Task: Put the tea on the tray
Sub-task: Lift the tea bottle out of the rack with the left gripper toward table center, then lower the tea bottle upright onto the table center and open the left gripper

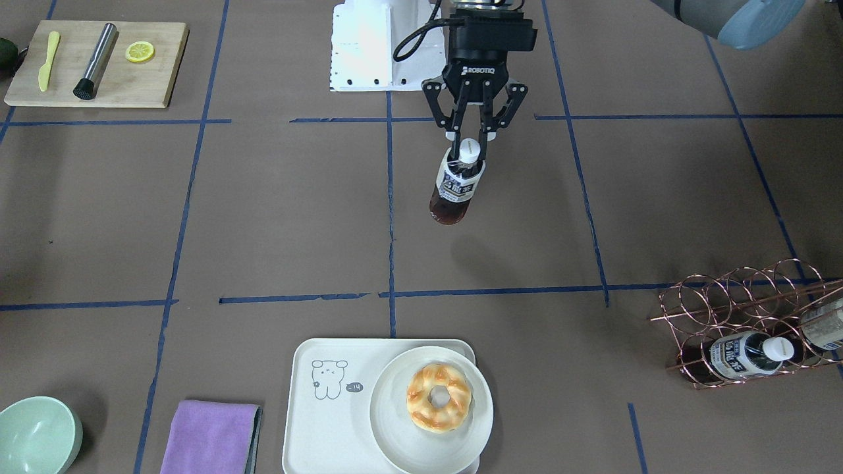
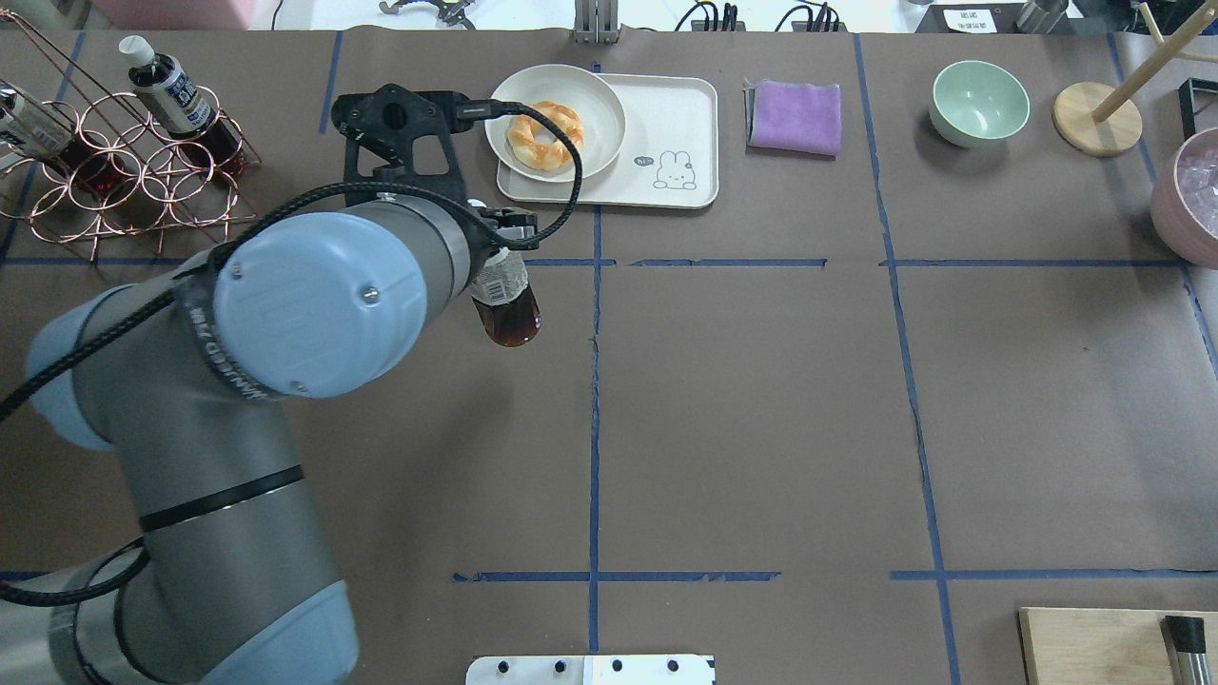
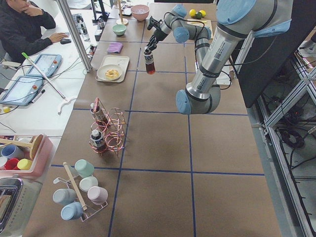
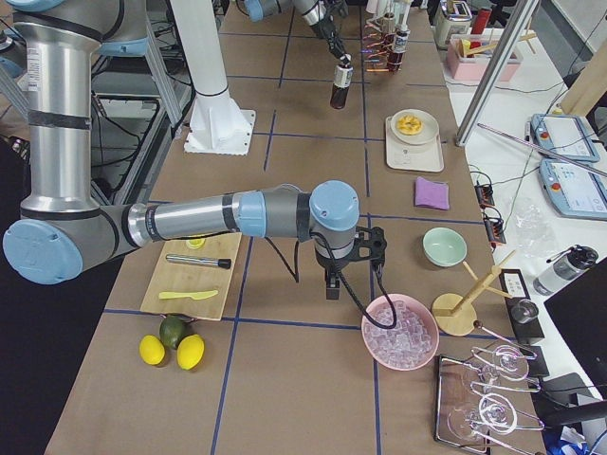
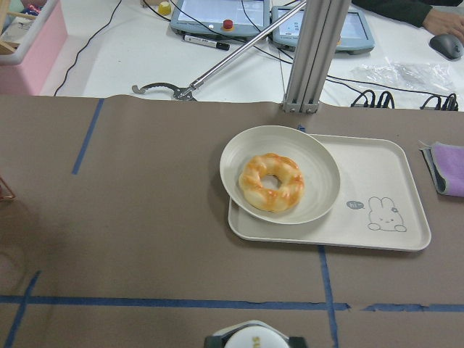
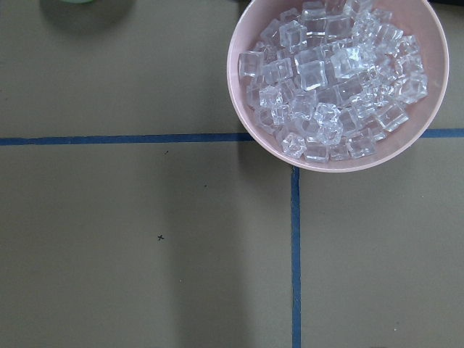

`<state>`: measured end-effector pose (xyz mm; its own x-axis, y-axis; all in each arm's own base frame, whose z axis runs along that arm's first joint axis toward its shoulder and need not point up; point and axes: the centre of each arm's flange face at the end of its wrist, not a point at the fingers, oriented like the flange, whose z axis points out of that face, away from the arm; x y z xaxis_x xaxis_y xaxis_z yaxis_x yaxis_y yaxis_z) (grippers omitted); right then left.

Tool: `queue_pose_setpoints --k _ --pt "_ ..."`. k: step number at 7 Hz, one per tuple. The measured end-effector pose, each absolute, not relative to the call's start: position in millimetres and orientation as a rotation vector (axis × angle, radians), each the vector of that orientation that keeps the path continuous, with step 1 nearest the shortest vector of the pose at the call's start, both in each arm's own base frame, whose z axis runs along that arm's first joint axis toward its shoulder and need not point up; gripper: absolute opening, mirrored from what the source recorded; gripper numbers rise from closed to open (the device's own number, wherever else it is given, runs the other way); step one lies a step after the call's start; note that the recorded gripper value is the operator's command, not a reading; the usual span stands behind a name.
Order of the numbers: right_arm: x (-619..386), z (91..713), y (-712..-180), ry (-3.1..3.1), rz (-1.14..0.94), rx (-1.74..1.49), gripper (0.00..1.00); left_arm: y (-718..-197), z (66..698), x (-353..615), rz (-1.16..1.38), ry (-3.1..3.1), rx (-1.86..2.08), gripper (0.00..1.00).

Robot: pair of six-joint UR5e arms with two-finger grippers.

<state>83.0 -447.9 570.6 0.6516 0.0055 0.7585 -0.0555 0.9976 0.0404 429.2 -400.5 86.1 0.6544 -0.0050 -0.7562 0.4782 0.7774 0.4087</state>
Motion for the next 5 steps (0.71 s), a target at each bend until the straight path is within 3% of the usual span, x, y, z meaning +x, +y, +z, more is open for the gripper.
queue_pose_setpoints --k 5 --pt "83 574 -446 -0.861 0.038 0.055 1.0 -409 71 507 -0.276 0.832 0.608 0.0"
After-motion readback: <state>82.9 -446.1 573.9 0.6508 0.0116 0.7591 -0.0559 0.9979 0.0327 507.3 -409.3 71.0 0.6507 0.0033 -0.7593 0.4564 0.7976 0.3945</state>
